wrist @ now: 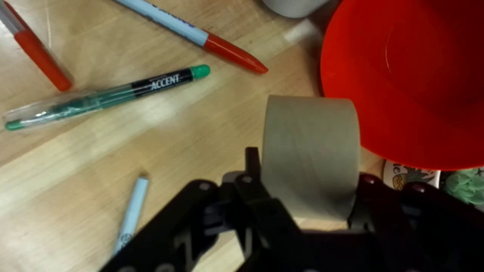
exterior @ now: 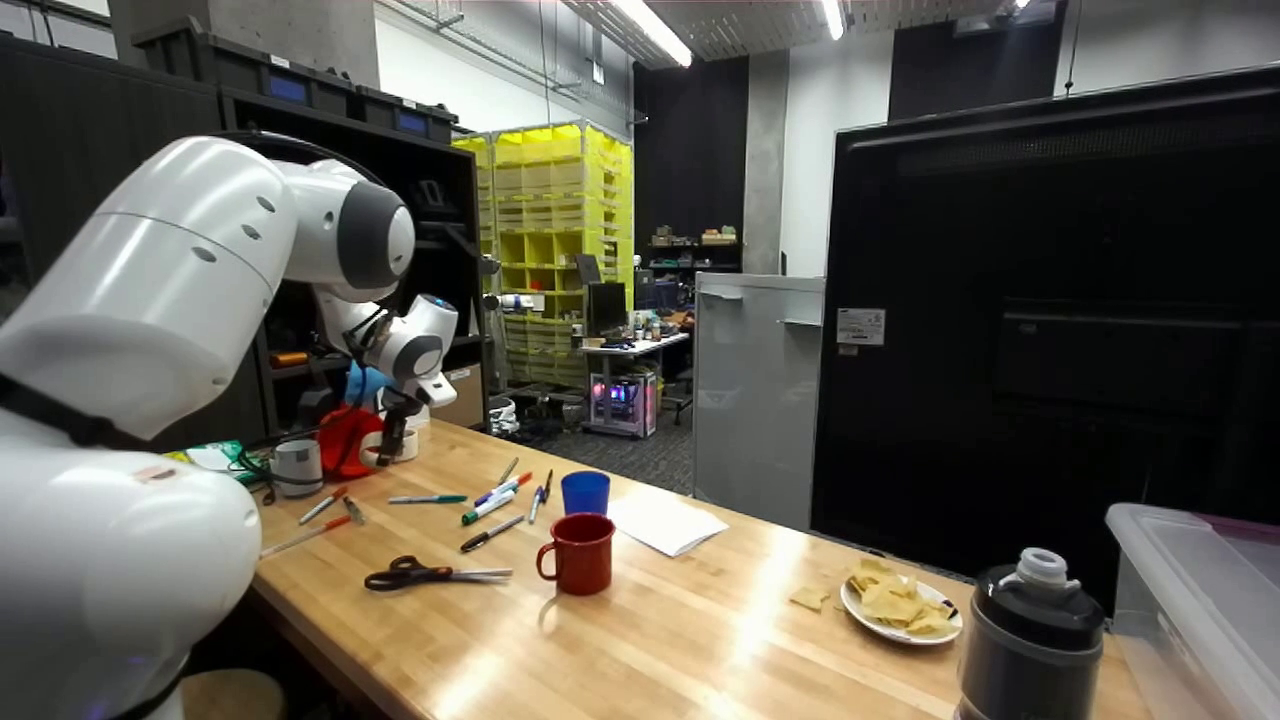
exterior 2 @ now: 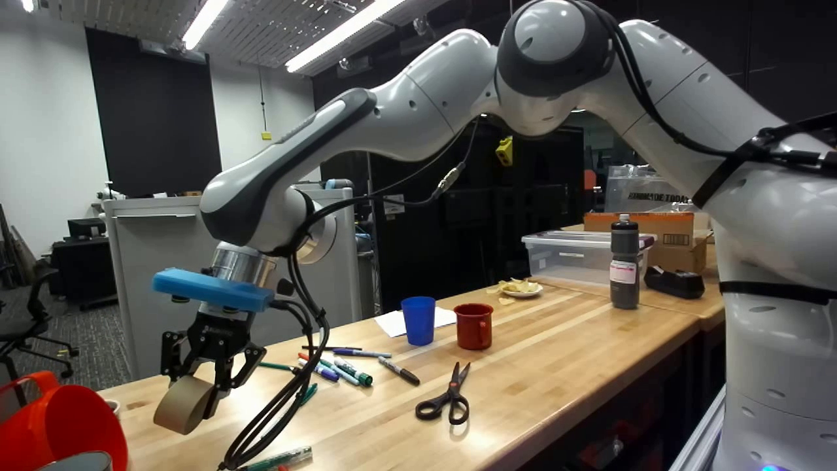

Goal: Move the tape and place it in the bag

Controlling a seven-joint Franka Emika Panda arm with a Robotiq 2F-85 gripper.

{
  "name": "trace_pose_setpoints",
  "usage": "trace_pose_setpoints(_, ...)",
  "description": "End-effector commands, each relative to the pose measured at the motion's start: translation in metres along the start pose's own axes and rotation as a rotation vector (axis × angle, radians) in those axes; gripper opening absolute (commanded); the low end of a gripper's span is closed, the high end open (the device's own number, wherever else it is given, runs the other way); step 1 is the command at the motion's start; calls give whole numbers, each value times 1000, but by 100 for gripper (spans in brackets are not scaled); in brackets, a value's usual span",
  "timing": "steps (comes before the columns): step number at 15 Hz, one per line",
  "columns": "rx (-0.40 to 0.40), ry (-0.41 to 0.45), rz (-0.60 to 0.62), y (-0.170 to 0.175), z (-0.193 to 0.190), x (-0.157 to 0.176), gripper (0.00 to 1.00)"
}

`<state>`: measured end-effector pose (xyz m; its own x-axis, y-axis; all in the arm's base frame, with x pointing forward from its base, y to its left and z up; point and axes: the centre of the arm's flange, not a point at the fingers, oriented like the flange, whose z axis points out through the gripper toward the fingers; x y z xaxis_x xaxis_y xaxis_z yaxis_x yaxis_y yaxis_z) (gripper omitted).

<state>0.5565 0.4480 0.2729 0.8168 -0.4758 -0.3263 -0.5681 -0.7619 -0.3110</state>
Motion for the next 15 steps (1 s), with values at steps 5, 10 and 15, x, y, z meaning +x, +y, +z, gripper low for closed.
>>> trace_pose_setpoints(5, 71, 39, 25, -2, -4, -7, 19)
trace_pose_setpoints(10, 78, 60, 0, -9, 8, -25, 19)
trace_pose_setpoints(15, 76, 70, -26, -16, 20, -45, 19)
